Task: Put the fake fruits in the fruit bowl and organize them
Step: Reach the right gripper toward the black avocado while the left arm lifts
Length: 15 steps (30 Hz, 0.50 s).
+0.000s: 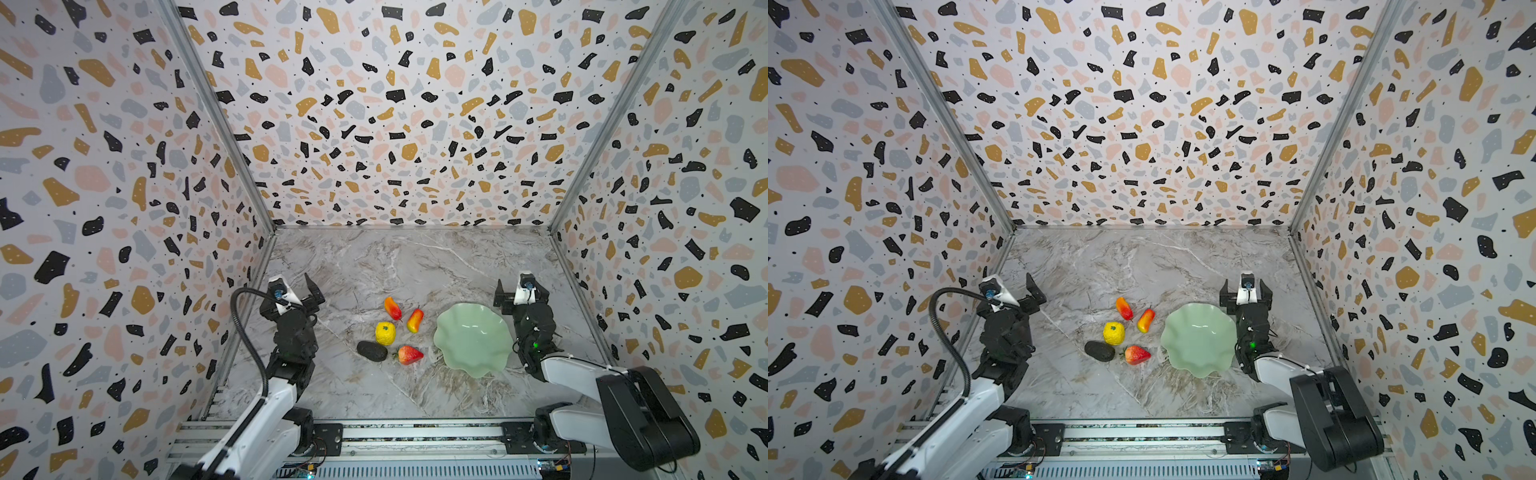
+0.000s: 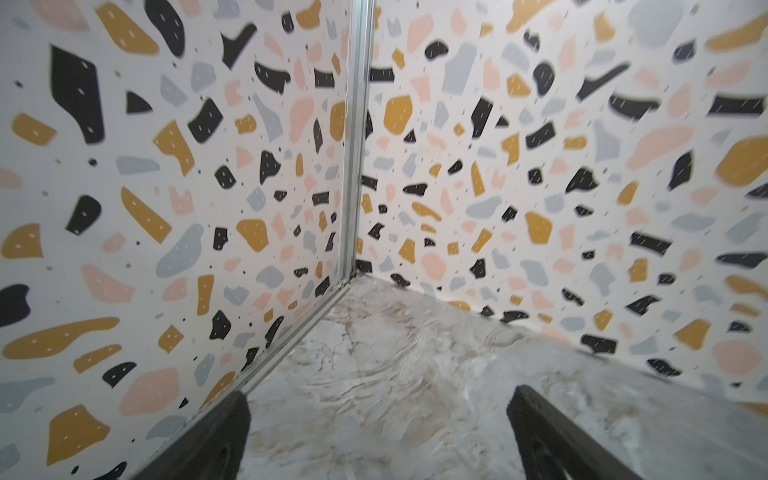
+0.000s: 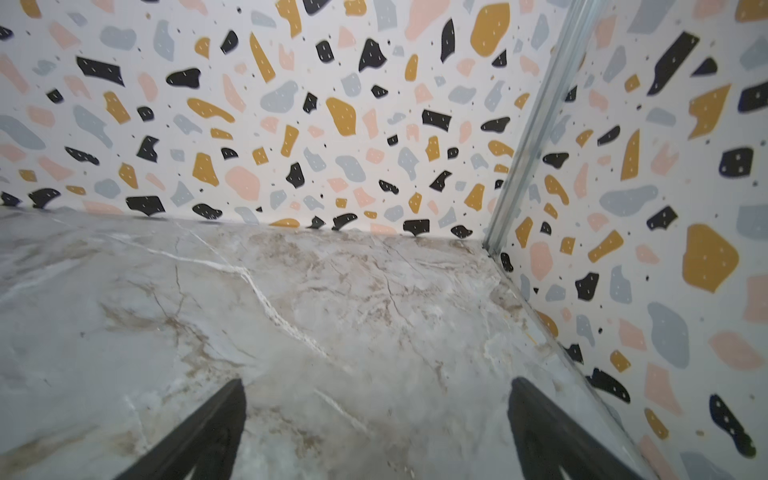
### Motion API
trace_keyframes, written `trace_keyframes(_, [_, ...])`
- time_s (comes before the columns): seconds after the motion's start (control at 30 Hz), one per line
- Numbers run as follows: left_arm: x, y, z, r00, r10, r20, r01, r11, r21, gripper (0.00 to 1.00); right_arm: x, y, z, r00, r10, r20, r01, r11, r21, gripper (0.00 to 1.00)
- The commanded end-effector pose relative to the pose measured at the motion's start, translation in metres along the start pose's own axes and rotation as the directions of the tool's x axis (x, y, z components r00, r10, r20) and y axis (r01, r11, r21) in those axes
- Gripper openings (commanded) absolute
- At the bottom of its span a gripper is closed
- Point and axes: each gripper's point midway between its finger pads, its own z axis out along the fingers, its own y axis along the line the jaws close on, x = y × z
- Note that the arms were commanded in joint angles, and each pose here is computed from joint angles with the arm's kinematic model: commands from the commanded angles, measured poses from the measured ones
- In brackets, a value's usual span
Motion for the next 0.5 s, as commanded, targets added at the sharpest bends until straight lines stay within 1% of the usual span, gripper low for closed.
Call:
trace_keyframes(0.0, [-0.017,-0.004,-0.014,0.996,0.019,-0.083,-0.015,0.999,0.042,0.99,-0.046,0.026,0.005,0.999,-0.014,-0.047,0.008,0.992,-0.129,0.99])
trace_keyframes(0.03, [-0.029,-0.008,-0.016,0.995,0.029,-0.099,-0.023,0.998,0.064,1.0,-0.059,0.042,0.005,0.998,-0.023,-0.064,0.009,0.977,-0.214,0.99])
trace_keyframes(0.1, [-0.041,-0.02,-0.017,0.982,0.093,-0.167,-0.073,0.99,0.122,1.0,-0.075,0.082,-0.002,0.993,-0.072,-0.088,0.03,0.914,-0.404,0.99])
trace_keyframes(0.17, [-0.046,-0.034,-0.016,0.95,0.185,-0.253,-0.138,0.971,0.194,1.0,-0.085,0.127,-0.018,0.984,-0.146,-0.101,0.061,0.812,-0.581,0.99])
trace_keyframes(0.23, [-0.044,-0.045,-0.015,0.91,0.267,-0.317,-0.188,0.947,0.259,0.99,-0.086,0.166,-0.037,0.968,-0.228,-0.104,0.094,0.713,-0.695,0.99])
trace_keyframes(0.33, [-0.034,-0.053,-0.016,0.853,0.352,-0.385,-0.231,0.916,0.326,1.0,-0.079,0.219,-0.07,0.934,-0.346,-0.09,0.135,0.575,-0.807,0.99])
trace_keyframes(0.4, [-0.027,-0.057,-0.017,0.826,0.386,-0.41,-0.242,0.901,0.36,1.0,-0.067,0.25,-0.094,0.904,-0.42,-0.08,0.147,0.481,-0.865,0.99])
trace_keyframes(0.47, [-0.019,-0.063,-0.019,0.8,0.418,-0.431,-0.243,0.882,0.404,1.0,-0.053,0.275,-0.116,0.873,-0.482,-0.074,0.15,0.41,-0.9,0.99])
